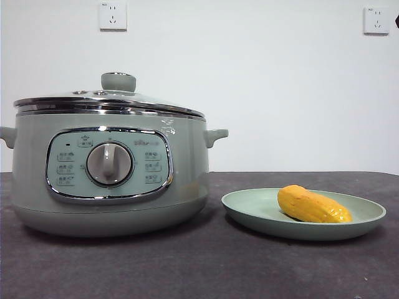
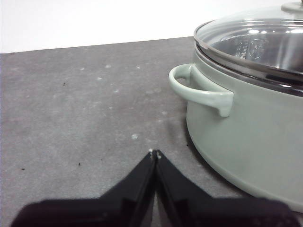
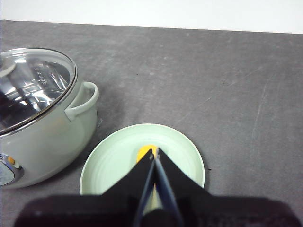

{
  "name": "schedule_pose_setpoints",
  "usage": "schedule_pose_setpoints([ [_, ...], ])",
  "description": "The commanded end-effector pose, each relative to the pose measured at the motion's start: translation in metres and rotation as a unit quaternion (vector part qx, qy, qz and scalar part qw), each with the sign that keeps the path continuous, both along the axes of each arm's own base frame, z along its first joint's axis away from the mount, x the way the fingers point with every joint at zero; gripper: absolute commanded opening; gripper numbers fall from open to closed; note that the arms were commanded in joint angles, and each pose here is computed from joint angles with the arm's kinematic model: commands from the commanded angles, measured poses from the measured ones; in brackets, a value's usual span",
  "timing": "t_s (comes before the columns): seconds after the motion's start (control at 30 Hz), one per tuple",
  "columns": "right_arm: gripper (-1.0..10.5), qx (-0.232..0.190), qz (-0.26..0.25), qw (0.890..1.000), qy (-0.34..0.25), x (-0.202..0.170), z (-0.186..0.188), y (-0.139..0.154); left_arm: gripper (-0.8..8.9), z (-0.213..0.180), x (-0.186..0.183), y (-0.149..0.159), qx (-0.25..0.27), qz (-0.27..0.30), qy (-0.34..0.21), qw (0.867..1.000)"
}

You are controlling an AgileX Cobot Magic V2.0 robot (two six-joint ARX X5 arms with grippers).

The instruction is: Take the corn out from the steamer,put the corn on the plate,close the lid

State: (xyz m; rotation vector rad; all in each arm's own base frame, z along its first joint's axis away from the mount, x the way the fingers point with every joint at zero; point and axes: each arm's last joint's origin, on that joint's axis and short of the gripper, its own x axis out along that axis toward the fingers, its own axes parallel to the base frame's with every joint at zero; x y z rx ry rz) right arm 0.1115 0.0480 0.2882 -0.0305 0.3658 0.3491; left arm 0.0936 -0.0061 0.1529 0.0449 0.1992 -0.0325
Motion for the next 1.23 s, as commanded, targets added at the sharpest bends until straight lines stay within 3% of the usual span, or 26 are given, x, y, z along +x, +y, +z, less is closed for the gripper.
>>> schedule_pose_setpoints([
  [0.03,0.0,0.006,-0.003,1.0,0.0,0.0,0.0,0.0,-0.02,-0.004,0.001,0.0,-0.003,0.002,0.003,1.0],
  [0.57,0.0,0.006,-0.004,1.0,-0.002,-0.002,0.0,-0.001,-0.02,-0.004,0.001,0.0,-0.003,0.002,0.003,1.0],
  [0.73,0.0,-0.012,-0.005,0.998,-0.057,-0.014,-0.005,-0.01,-0.02,-0.004,0.001,0.0,-0.003,0.001,0.003,1.0],
  [0.97,0.0,0.007,-0.031,0.989,-0.145,-0.018,-0.054,-0.025,-0.02,-0.004,0.001,0.0,-0.003,0.001,0.003,1.0],
  [1.23,0.0,0.04,-0.089,0.988,-0.121,-0.019,-0.118,-0.034,-0.02,-0.004,0.001,0.0,-0.003,0.002,0.003,1.0],
])
